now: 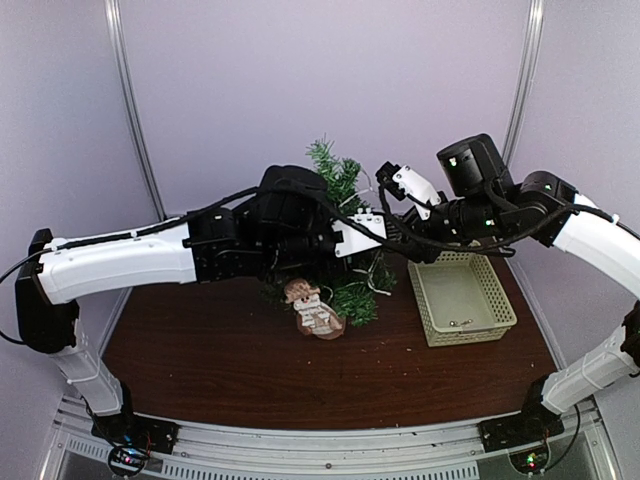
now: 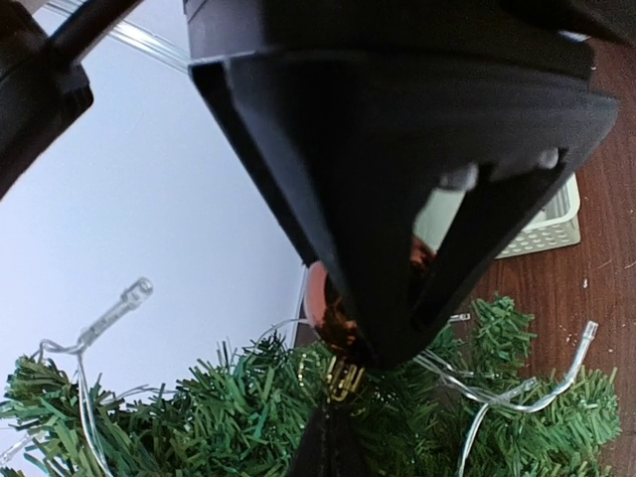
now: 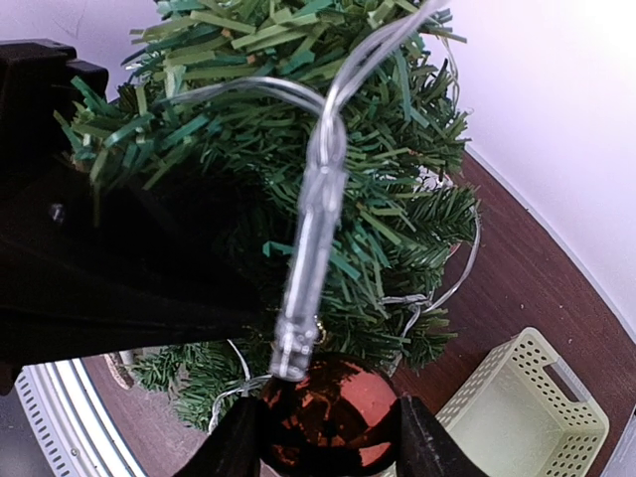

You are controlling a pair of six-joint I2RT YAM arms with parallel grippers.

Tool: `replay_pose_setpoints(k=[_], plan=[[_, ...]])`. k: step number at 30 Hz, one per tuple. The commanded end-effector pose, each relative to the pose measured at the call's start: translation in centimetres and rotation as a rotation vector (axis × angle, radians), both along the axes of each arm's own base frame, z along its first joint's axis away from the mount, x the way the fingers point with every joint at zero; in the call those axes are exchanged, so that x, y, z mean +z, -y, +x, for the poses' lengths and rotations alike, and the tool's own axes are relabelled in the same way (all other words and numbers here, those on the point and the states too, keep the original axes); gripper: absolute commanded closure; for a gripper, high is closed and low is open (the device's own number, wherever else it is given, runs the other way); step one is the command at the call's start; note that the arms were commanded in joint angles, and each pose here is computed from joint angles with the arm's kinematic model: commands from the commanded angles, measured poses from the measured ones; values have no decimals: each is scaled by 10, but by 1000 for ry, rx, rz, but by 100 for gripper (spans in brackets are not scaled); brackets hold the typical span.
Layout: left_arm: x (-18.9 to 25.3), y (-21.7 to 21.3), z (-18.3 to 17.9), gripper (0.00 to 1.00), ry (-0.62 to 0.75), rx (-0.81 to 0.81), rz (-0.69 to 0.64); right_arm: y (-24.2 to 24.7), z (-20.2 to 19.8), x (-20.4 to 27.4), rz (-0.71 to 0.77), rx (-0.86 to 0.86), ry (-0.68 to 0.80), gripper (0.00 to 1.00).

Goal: Decorate the small christmas tree

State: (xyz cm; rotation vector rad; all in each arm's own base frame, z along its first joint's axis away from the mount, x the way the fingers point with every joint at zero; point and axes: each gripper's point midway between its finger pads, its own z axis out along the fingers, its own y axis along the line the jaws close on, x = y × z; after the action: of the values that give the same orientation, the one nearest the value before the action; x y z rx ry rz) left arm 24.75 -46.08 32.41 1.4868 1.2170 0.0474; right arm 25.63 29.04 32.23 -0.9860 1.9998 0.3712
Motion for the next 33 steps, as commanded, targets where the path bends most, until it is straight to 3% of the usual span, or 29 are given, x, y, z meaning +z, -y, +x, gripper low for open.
replay_pose_setpoints(k=[1,33], plan=[[14,-14,10,100,3,55,-57,5,6,6,1,-32,24,58],[14,-13,14,100,-6,71,-61,3,16,-8,-24,-54,-3,57]])
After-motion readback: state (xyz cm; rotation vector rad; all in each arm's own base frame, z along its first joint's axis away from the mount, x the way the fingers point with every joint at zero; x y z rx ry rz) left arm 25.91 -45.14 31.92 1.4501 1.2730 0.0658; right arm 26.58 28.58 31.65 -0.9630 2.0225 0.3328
